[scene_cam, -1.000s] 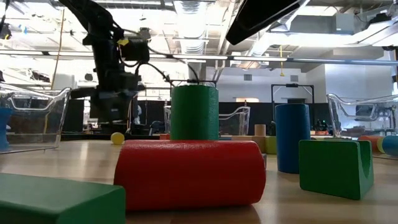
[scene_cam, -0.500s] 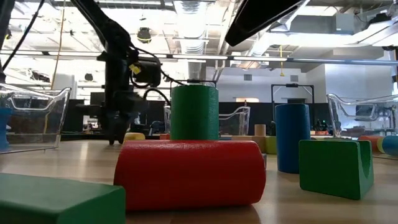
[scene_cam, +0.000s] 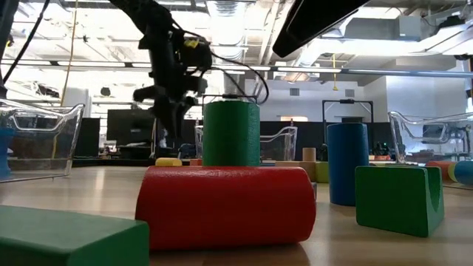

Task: Sort blocks by size
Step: Put the yellow cylindrical block into the right transparent bin

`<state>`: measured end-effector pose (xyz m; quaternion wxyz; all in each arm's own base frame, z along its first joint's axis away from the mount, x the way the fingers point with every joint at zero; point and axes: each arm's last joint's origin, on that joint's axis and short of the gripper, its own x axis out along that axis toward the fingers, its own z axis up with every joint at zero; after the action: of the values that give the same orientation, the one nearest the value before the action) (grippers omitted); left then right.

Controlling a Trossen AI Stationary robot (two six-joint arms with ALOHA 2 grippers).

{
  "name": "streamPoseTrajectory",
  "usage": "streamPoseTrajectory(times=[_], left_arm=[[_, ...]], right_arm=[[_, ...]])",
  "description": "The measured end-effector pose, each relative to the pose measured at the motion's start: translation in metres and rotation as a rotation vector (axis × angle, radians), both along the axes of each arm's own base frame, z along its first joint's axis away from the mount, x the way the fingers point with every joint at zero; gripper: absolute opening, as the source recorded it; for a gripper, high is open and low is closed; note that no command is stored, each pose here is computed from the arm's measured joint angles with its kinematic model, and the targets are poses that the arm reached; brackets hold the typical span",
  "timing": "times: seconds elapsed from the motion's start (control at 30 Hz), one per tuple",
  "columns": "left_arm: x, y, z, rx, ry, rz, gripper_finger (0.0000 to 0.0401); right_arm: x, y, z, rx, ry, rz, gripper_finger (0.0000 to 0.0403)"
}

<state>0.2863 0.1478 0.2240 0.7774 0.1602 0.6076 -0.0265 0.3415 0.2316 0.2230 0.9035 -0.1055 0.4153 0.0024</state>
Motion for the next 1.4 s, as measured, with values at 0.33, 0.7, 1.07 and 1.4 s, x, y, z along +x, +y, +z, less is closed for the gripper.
streamPoseTrajectory(times=[0.33,0.7,1.07,1.4], left_arm=[[-0.016,0.052,-0.017,-0.091,-0.037,0.206,0.0209],[-0.011,0.063,-0.042,-0.062,0.030,0.154,0.0233],[-0.018,0.066,-0.042,-0.082,0.059,0.189,0.0232],[-0.016,0.064,-0.068,-0.175,0.158,0.194,0.0231]], right_arm=[[0.000,0.000,0.000,-0.008,0.004,0.006,0.0221],[0.001,-0.003,0.000,-0.020,0.009,0.008,0.0221],[0.001,-0.002,0.000,-0.017,0.008,0.009,0.0221],[0.001,-0.003,0.000,-0.017,0.008,0.007,0.0221]])
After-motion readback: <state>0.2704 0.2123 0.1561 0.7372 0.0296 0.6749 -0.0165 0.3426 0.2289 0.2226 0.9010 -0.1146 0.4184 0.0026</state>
